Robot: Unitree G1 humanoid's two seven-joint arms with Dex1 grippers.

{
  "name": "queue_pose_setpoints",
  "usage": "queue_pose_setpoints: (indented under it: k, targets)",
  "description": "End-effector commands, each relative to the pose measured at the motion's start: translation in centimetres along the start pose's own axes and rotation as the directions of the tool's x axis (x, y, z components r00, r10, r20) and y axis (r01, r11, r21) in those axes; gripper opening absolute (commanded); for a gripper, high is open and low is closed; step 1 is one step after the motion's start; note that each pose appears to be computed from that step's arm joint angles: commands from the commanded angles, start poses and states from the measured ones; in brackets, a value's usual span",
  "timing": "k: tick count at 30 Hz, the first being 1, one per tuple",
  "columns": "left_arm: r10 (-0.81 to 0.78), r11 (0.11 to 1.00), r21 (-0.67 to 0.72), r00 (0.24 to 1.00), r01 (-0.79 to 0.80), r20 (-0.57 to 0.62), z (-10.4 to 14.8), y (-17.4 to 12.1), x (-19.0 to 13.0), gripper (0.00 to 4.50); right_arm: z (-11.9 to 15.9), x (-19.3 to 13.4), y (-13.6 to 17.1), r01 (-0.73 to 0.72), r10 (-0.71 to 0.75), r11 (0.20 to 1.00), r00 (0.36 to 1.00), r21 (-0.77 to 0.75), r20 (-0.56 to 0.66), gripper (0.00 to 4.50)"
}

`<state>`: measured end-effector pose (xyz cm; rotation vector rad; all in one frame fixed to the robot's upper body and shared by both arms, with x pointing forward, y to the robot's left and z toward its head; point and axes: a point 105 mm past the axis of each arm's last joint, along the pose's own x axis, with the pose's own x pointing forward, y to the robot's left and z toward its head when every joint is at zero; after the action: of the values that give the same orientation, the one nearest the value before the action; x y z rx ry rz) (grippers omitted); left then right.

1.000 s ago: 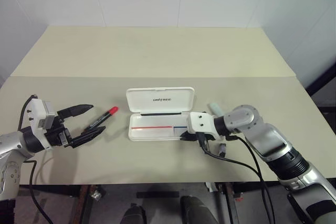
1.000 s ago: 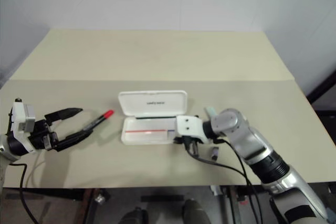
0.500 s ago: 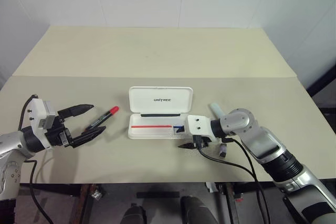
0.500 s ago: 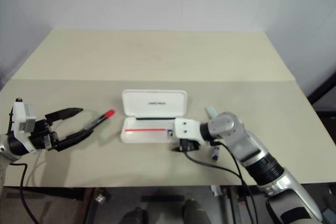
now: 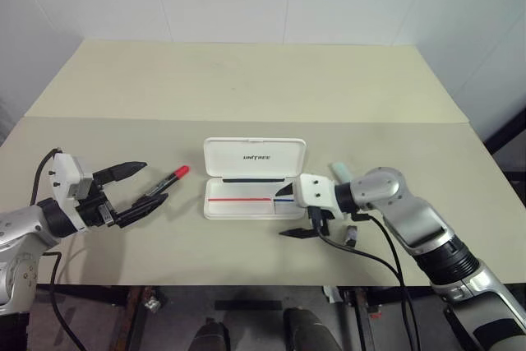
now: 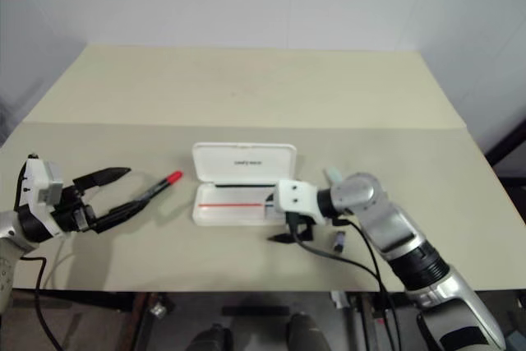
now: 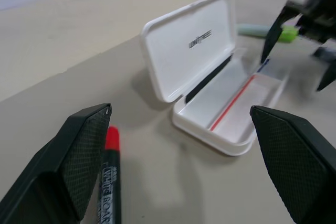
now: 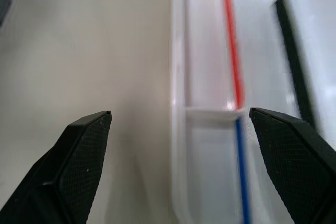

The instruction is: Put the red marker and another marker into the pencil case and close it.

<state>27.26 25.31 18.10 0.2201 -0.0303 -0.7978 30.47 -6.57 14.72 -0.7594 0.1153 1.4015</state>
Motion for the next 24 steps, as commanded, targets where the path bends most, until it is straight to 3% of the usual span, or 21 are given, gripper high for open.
queue_pose_setpoints:
  k: [1, 7, 17, 21, 24]
  targets:
    - [0.071, 0.997, 0.016, 0.997, -0.071, -0.012, -0.2, 0.3, 0.6, 4.5, 3.0, -1.7, -1.1, 0.066, -0.062, 0.998, 0.986, -0.023, 0.158, 4.46]
    - [0.116, 0.99, -0.074, 0.993, -0.117, -0.019, -2.0, 0.6, 2.2, 4.5, 3.9, -3.2, -1.6, 0.1, -0.101, 0.995, 0.958, 0.018, 0.267, 4.46]
    - [0.183, 0.954, -0.207, 0.967, -0.218, -0.175, -6.2, 3.3, 2.8, 4.5, 2.6, -4.6, -2.7, 0.173, -0.179, 0.984, 0.958, 0.045, 0.225, 4.46]
    - [0.116, 0.959, -0.233, 0.973, -0.163, -0.202, -6.9, 3.0, 3.3, 4.5, 2.5, -4.9, -2.7, 0.185, -0.191, 0.982, 0.955, 0.048, 0.228, 4.46]
    - [0.085, 0.972, -0.2, 0.977, -0.125, -0.198, -6.6, 3.0, 3.7, 3.86, 2.7, -5.1, -2.8, 0.195, -0.202, 0.979, 0.949, 0.051, 0.242, 4.5]
